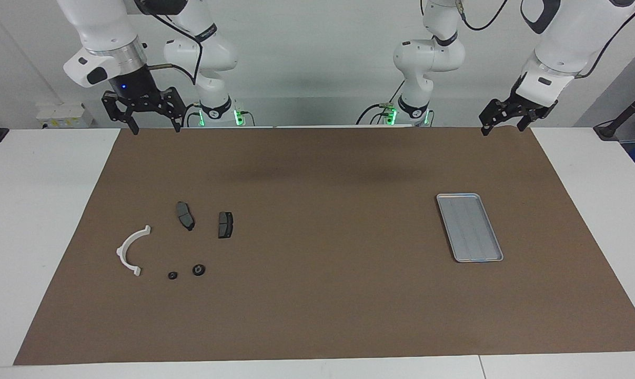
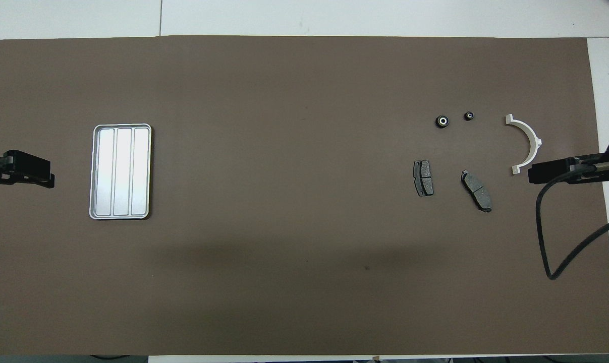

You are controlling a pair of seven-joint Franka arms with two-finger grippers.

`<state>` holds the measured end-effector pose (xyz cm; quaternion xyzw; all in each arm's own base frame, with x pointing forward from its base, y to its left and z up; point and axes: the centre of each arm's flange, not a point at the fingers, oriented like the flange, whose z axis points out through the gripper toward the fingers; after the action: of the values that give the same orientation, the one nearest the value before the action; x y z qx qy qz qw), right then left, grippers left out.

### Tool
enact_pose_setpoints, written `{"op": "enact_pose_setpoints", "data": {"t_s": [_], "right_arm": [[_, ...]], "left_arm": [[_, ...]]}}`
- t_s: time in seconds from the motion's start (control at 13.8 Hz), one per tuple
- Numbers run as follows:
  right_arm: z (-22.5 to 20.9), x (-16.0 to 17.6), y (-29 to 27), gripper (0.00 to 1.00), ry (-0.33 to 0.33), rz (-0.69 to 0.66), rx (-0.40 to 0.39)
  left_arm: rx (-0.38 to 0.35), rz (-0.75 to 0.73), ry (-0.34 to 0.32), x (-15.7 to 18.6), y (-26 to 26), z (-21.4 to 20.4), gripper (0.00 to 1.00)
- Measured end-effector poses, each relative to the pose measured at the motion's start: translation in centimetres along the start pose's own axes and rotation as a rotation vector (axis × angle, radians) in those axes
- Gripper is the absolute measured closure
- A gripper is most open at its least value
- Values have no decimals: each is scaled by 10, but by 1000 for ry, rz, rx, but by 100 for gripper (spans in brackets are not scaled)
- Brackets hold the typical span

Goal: Pick bearing gear from pile to tray

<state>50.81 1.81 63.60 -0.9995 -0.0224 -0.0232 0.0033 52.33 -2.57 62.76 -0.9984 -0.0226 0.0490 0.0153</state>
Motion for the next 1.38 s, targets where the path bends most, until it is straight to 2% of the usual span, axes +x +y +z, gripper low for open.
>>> {"op": "enact_pose_setpoints", "data": {"t_s": [1.38], "right_arm": [[-4, 0, 3, 0, 8, 5, -2]], "left_arm": [[0, 0, 0, 0, 0, 0, 0]]}}
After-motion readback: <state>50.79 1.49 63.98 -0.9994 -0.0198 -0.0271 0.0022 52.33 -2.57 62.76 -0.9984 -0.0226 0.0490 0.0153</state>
